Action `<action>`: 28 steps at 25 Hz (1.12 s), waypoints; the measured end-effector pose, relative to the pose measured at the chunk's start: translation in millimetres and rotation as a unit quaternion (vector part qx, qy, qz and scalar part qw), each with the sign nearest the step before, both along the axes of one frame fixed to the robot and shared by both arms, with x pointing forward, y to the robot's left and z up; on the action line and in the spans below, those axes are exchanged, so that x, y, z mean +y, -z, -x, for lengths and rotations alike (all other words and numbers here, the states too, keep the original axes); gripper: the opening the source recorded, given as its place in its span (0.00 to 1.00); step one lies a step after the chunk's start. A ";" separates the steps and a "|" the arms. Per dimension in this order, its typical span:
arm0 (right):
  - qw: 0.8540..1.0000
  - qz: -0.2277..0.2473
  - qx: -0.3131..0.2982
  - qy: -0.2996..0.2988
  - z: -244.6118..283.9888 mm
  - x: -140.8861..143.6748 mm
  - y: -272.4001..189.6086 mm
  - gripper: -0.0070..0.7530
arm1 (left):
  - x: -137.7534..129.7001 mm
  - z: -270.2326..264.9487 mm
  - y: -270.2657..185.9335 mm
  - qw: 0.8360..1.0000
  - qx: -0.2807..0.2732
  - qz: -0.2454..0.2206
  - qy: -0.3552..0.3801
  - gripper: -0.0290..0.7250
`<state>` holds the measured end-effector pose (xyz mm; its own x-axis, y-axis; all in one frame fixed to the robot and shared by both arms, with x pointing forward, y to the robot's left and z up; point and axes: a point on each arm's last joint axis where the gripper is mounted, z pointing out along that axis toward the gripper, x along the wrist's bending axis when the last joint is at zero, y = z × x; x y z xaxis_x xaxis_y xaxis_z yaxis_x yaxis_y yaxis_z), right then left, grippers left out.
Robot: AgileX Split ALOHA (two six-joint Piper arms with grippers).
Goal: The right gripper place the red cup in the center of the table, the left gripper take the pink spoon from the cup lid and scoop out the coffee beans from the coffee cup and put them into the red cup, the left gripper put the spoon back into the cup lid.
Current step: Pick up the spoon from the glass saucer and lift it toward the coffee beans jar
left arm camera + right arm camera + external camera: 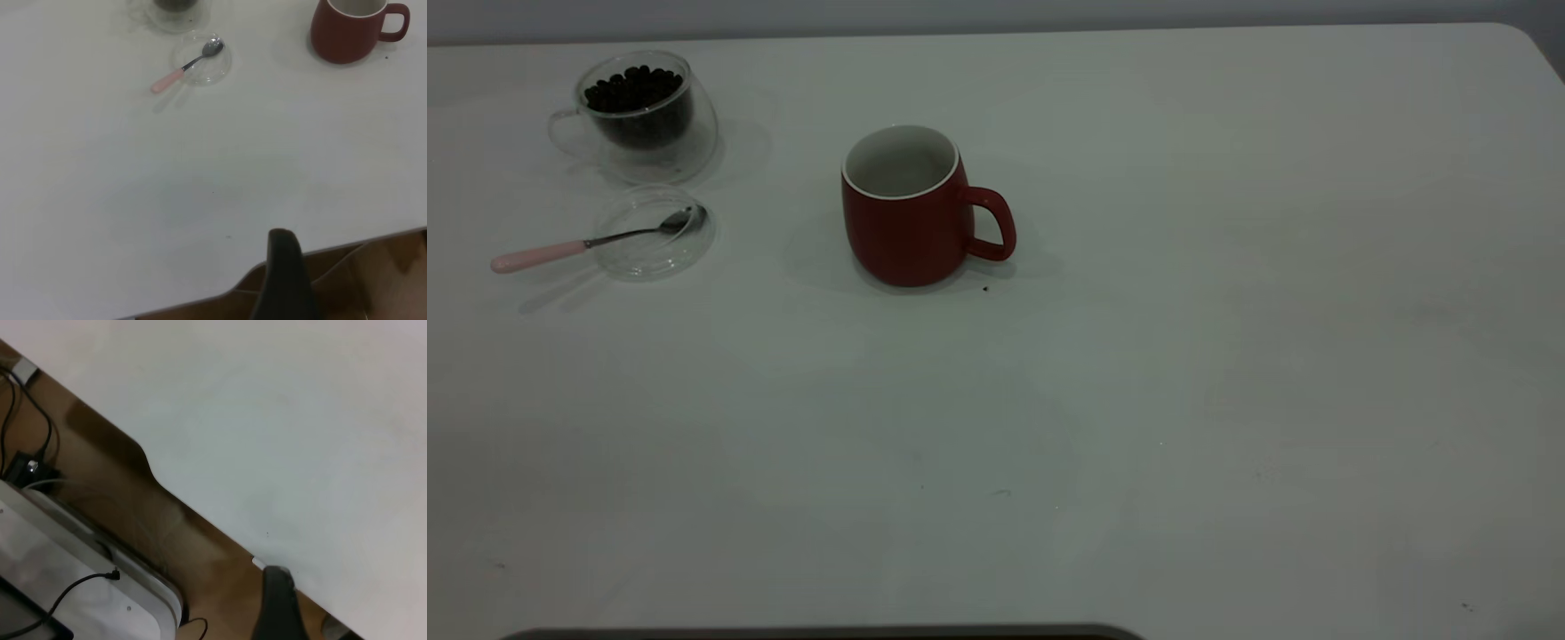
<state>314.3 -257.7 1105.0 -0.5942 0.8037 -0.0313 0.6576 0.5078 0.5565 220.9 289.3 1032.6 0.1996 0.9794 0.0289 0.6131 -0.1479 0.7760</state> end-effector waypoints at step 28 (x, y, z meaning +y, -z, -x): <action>0.945 -0.063 -0.177 0.269 75.7 -32.5 65.6 0.79 | 0.0 0.0 0.0 1.000 0.000 0.001 -0.001 0.82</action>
<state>238.6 -290.2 1039.4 -0.0687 0.9970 -0.0349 0.5629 0.0676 0.8237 220.9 289.3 1032.6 0.1980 0.9798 0.0269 0.6136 -0.1454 0.7761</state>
